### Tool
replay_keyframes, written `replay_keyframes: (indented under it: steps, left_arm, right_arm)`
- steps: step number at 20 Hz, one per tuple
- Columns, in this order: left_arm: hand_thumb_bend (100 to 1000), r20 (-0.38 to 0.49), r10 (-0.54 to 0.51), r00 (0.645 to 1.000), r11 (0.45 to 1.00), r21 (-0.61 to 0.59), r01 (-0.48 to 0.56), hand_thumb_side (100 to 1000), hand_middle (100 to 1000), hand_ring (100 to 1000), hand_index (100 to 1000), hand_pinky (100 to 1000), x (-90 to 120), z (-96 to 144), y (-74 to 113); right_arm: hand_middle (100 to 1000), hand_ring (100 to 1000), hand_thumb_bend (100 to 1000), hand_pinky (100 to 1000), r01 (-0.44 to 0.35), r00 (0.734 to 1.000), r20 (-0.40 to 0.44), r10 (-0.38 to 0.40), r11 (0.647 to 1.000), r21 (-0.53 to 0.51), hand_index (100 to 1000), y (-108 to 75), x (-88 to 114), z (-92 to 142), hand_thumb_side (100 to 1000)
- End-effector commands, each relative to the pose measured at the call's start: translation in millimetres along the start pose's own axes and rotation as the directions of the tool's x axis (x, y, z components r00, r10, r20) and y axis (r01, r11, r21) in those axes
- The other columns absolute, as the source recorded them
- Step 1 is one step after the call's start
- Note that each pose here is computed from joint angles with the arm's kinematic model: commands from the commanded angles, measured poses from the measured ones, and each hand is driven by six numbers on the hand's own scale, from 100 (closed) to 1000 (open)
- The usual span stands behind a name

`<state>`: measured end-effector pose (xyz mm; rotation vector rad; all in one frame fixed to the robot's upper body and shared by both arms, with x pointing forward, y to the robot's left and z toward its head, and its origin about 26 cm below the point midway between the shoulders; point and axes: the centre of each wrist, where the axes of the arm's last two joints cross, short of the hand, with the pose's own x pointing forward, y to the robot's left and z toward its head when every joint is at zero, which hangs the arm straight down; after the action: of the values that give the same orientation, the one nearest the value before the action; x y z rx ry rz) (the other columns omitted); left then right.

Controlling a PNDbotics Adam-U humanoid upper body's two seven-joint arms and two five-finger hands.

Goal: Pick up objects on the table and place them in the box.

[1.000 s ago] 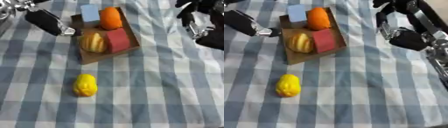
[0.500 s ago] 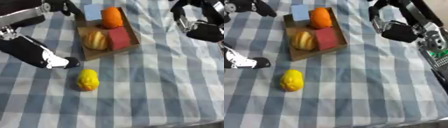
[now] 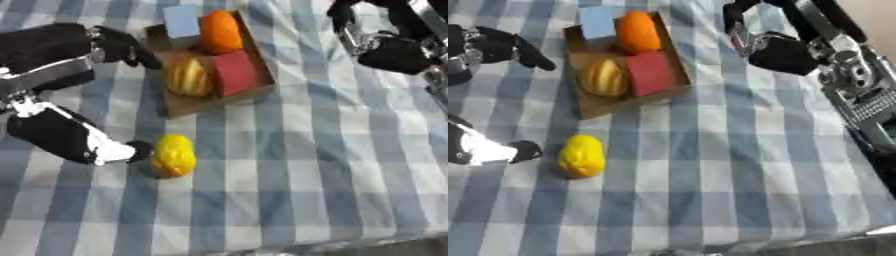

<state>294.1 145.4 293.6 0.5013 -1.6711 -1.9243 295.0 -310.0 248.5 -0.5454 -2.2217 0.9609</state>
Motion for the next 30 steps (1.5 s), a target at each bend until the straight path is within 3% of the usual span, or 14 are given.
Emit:
replay_keyframes:
  steps: [1,13,21,30]
  left_arm:
    - [525,-0.003,-0.016,1.0,1.0,-0.02,0.016,423,791,826,904,895,4.6,0.8,0.2]
    - [452,-0.058,0.029,0.998,0.988,-0.15,-0.037,424,808,829,879,889,12.2,-10.1,-21.1]
    - [348,-0.107,0.032,0.994,0.983,-0.175,-0.05,409,822,835,864,890,15.2,-13.7,-28.2]
    - [350,-0.157,-0.008,0.987,0.972,-0.234,-0.029,409,844,855,881,898,0.2,-34.5,-44.8]
  right_arm:
    - [697,616,100,676,-0.035,0.999,0.022,0.035,0.999,-0.006,795,-11.0,5.2,-2.2,440]
    - [699,616,100,677,-0.027,0.999,0.035,0.027,0.999,-0.018,795,-10.3,5.5,-2.9,436]
    - [699,616,100,677,-0.02,0.999,0.034,0.021,1.0,-0.018,795,-7.9,5.5,-3.2,443]
    - [699,615,100,677,-0.011,0.999,0.033,0.011,1.0,-0.017,796,-5.0,5.4,-3.3,453]
